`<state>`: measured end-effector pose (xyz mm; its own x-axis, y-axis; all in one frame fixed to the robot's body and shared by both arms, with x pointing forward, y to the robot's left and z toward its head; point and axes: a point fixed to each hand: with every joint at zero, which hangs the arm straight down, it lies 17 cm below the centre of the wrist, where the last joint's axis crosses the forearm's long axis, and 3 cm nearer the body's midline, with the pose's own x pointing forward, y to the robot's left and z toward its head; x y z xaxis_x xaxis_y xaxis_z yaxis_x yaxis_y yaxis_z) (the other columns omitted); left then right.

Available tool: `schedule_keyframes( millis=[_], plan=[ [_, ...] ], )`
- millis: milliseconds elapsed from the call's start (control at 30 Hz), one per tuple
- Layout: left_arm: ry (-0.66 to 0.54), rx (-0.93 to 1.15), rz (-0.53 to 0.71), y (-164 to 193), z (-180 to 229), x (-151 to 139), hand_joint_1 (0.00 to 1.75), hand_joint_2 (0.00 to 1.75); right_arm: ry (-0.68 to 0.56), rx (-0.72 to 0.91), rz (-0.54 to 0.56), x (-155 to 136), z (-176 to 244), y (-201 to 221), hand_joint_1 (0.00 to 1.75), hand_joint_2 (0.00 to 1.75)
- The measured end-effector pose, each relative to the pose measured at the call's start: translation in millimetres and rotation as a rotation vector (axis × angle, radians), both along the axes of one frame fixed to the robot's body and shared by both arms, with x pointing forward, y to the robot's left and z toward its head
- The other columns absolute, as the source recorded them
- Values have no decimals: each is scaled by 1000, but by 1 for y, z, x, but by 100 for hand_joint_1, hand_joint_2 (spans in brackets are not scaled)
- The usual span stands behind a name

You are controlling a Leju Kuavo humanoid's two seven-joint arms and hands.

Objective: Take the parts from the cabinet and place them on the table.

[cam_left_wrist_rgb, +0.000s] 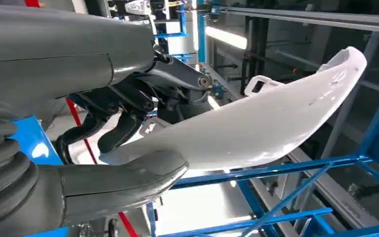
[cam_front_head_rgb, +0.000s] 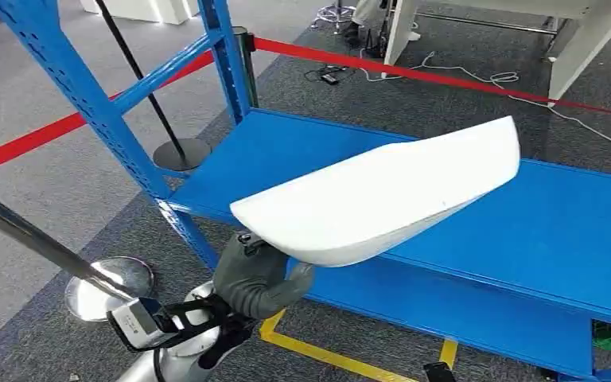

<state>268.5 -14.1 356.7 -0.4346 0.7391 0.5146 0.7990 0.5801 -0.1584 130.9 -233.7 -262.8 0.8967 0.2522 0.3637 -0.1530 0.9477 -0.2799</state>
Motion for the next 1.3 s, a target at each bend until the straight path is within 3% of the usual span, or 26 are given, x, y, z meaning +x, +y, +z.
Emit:
schedule_keyframes(
  millis=[333,1300],
  plan=[
    [41,-53,-32,9,-1,3,162,175,54,-63,-56,-9,-2,-15,0,175],
    [43,-67,-57,9,1,2,162,175,117,-102,-73,-20,-5,-27,0,175]
  ],
)
